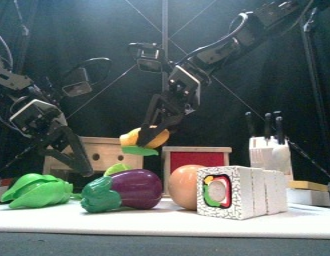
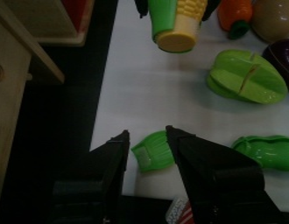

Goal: Regrasp corn

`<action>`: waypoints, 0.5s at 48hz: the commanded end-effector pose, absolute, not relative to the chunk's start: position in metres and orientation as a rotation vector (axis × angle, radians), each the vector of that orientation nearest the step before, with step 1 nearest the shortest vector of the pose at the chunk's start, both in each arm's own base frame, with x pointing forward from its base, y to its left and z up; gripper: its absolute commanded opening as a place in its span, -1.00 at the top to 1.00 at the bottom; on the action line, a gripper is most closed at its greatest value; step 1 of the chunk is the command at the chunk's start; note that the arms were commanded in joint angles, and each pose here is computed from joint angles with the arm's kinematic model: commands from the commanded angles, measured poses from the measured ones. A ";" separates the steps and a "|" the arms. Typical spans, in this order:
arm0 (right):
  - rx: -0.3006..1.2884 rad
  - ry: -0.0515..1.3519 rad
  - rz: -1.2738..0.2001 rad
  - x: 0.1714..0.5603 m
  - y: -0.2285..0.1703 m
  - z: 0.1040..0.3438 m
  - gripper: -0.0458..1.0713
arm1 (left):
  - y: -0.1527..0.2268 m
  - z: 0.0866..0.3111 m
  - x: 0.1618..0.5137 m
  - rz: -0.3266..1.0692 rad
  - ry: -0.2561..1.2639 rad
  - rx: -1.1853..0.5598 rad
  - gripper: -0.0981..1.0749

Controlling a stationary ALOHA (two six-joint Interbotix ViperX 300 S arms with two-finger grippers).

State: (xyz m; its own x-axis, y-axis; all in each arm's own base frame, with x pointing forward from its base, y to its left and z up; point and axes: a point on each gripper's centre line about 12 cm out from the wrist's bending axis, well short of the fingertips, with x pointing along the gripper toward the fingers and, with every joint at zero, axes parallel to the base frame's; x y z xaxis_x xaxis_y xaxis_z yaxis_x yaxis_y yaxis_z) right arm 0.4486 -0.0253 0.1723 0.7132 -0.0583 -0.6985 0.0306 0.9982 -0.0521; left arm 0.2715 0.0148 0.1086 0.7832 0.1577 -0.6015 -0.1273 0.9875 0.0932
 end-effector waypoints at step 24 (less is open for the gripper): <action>-0.063 0.711 -0.046 0.454 -0.026 0.195 -0.28 | 0.014 0.141 0.291 0.155 0.529 0.037 -0.51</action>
